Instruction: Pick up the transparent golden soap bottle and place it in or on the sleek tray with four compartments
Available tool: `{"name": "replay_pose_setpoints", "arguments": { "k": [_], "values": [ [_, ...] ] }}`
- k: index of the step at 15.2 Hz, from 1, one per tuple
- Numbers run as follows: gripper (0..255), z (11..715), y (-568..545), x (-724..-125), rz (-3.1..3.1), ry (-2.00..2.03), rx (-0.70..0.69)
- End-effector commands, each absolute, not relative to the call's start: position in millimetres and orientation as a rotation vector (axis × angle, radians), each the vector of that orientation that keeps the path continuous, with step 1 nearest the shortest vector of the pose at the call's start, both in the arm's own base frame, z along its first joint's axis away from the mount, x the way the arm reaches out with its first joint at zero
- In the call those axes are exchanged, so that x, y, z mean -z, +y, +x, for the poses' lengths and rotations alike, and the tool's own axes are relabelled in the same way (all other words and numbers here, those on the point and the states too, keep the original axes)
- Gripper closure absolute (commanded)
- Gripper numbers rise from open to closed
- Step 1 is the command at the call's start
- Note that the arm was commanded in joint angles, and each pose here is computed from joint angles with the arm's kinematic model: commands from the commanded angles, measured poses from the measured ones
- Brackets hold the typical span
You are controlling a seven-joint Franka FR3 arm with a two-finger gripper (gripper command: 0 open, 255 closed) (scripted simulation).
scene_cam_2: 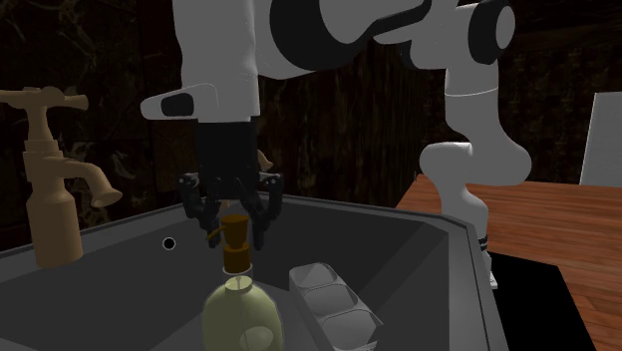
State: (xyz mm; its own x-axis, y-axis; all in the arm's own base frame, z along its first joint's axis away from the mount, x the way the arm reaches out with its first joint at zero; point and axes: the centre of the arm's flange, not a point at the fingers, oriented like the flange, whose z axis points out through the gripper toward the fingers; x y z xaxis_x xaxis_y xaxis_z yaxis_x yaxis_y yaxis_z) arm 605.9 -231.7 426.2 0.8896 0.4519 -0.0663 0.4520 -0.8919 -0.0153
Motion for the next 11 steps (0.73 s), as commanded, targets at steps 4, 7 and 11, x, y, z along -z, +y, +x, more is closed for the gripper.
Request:
{"name": "replay_pose_setpoints", "arguments": {
  "k": [4,7,11],
  "values": [
    [255,606,-232,-426,3.053,0.730,0.107],
    [255,606,-232,-426,3.053,0.730,0.107],
    [255,606,-232,-437,3.053,0.730,0.107]
  ]
}}
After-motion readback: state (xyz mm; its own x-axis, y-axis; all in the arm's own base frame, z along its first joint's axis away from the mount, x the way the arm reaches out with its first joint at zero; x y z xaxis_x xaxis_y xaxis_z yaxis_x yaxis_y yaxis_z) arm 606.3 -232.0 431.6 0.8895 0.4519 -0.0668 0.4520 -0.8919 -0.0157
